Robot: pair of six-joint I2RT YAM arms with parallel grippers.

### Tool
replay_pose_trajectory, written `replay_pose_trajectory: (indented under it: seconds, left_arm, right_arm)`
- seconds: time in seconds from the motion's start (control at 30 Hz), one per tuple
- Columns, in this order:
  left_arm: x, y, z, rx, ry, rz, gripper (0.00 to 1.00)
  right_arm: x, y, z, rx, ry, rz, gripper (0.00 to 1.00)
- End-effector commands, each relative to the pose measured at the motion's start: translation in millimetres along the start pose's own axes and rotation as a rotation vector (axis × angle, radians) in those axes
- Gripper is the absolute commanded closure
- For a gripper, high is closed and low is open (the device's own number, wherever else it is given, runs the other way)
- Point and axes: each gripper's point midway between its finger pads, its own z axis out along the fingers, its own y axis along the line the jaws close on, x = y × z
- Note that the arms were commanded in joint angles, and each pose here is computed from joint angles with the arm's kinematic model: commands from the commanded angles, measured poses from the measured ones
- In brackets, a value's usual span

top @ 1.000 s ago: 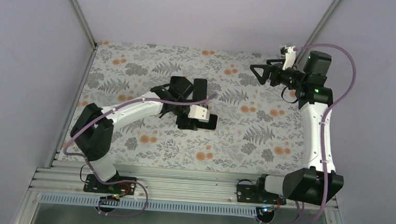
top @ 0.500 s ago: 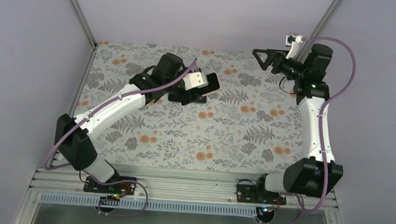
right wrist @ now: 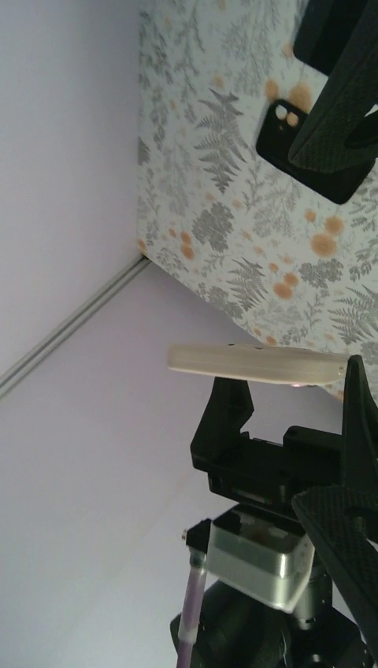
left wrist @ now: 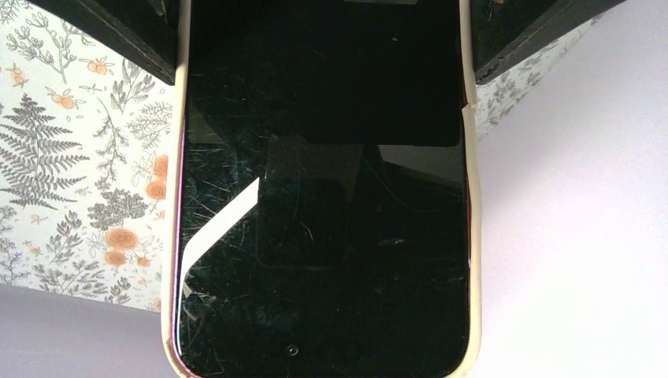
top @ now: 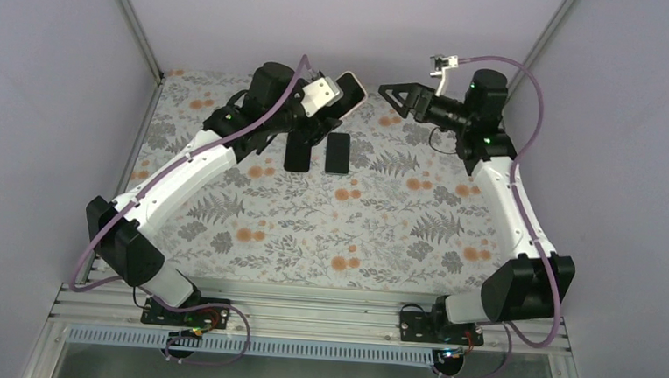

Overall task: Take the phone out of the phone case
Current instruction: Pick up the phone at the center of the board, then adjust the phone.

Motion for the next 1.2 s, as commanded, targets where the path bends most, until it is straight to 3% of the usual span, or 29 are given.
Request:
replay_pose_trajectory:
  seconds: [0.0, 0.23, 0.83, 1.17]
  left_arm:
    - [-36, 17, -6, -0.064, -0.107, -0.028, 0.53]
    - [-39, 21, -4, -0.08, -0.112, -0.041, 0.53]
    - [-47, 18, 5, -0.043, -0.135, -0.094, 0.53]
    - [-48, 13, 10, -0.031, -0.132, -0.104, 0.53]
  right_arm:
    - [1, 2, 23, -0.015, 0.011, 0.067, 0.08]
    - [12, 10, 44, -0.027, 0.034, 0.097, 0.23]
    - [34, 7, 71, -0.036, 0.072, 0.191, 0.44]
    - [42, 2, 79, -0.029, 0.085, 0.232, 0.61]
